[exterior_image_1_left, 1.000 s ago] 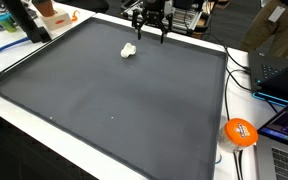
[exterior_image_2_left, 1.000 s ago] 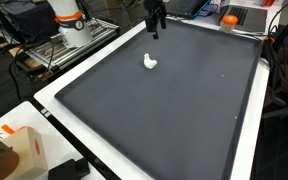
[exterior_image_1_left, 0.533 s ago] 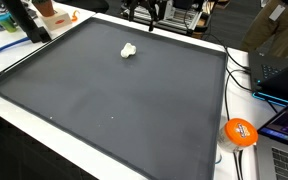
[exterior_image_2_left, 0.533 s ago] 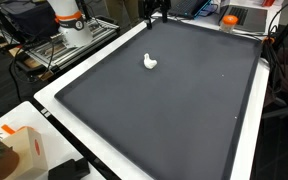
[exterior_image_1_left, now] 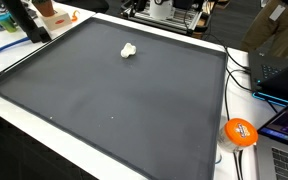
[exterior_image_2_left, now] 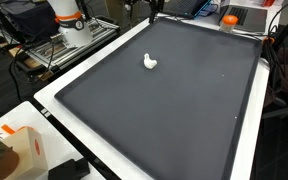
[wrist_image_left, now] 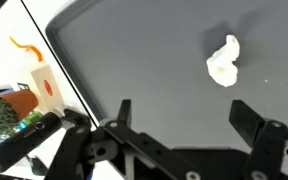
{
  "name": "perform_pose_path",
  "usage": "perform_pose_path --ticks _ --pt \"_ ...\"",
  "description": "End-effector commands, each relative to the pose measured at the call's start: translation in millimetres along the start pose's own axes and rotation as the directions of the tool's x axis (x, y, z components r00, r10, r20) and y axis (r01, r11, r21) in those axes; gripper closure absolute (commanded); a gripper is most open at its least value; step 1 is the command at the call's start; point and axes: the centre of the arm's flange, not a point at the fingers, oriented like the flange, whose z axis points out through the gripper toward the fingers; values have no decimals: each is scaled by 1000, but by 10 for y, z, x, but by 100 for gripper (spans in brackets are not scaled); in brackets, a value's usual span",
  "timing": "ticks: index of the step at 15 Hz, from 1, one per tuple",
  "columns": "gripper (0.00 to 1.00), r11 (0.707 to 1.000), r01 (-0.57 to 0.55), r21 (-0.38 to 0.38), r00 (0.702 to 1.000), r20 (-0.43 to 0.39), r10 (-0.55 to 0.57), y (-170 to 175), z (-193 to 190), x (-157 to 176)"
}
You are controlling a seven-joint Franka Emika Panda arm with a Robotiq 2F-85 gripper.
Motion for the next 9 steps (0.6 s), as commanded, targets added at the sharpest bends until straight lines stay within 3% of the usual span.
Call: perform_pose_path --ticks 1,2,3,6,9 --pt "0 989 -40 -142 992 113 56 -233 97 143" --pt "0 992 -26 -123 990 133 43 -239 164 145" --pt "0 994 -24 -103 996 87 33 -93 89 41" --pt "0 994 -20 -104 995 98 30 -138 125 76" --pt "0 1000 -19 8 986 166 18 -80 408 121"
